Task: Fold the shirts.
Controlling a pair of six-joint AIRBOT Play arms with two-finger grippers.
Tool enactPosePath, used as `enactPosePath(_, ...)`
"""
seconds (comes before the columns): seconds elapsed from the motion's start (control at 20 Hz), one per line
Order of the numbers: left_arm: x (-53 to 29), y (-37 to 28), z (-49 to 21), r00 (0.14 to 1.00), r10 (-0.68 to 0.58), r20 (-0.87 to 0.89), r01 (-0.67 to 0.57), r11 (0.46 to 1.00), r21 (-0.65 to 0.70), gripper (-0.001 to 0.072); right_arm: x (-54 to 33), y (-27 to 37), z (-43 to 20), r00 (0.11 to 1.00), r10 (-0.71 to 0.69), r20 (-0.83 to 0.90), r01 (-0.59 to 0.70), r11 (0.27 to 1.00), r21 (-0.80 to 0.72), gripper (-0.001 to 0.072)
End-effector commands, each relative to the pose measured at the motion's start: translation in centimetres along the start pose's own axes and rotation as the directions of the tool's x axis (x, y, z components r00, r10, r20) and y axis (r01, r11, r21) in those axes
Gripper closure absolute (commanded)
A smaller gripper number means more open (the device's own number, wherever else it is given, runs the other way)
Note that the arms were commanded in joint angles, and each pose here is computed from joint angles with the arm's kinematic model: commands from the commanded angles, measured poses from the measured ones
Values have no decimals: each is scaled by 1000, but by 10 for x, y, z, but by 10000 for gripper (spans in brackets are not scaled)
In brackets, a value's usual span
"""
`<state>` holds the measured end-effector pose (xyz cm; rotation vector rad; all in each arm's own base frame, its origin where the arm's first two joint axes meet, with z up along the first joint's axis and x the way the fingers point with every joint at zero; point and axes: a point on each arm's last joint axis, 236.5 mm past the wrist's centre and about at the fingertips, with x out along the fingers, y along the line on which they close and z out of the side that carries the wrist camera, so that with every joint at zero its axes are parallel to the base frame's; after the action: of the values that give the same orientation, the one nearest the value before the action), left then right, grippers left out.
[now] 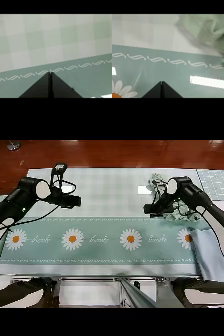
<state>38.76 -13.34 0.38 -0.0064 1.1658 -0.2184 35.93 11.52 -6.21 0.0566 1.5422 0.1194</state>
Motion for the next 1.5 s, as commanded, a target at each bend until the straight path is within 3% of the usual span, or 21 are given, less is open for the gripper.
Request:
enactPosePath(0.0,0,0,0,1000,0,-1,0,1000,0,687,0,0,0,1000,0,-2,0,1000,-1,685)
enactPosePath(0.65,0,0,0,1000,0,0,0,1000,0,687,0,0,0,1000,1,0,-1,1000,0,685)
enactPosePath(0.9,-1,-4,29,992,-16,123,16,1000,0,686,-4,-5,45,982,-20,190,25,999,-23,681)
enactPosePath(0.95,-2,-5,41,984,-22,175,22,1000,2,685,-8,-13,60,965,-55,255,68,997,-39,554)
enactPosePath(1.0,-2,-6,54,973,-28,228,27,1000,5,608,-14,-21,75,944,-90,317,104,994,-29,66)
enactPosePath(1.05,-2,-7,67,960,-33,277,25,999,31,232,-22,-28,89,921,-121,370,148,988,-44,74)
enactPosePath(1.1,-2,-7,75,950,-36,311,20,998,53,3,-34,-41,102,895,-168,414,207,977,-51,74)
enactPosePath(1.25,-1,0,80,945,-21,326,-8,996,88,6,-68,-113,124,823,-320,470,287,947,143,75)
enactPosePath(1.45,0,5,80,946,-12,325,-15,997,79,6,-50,-200,107,865,-341,368,176,893,415,76)
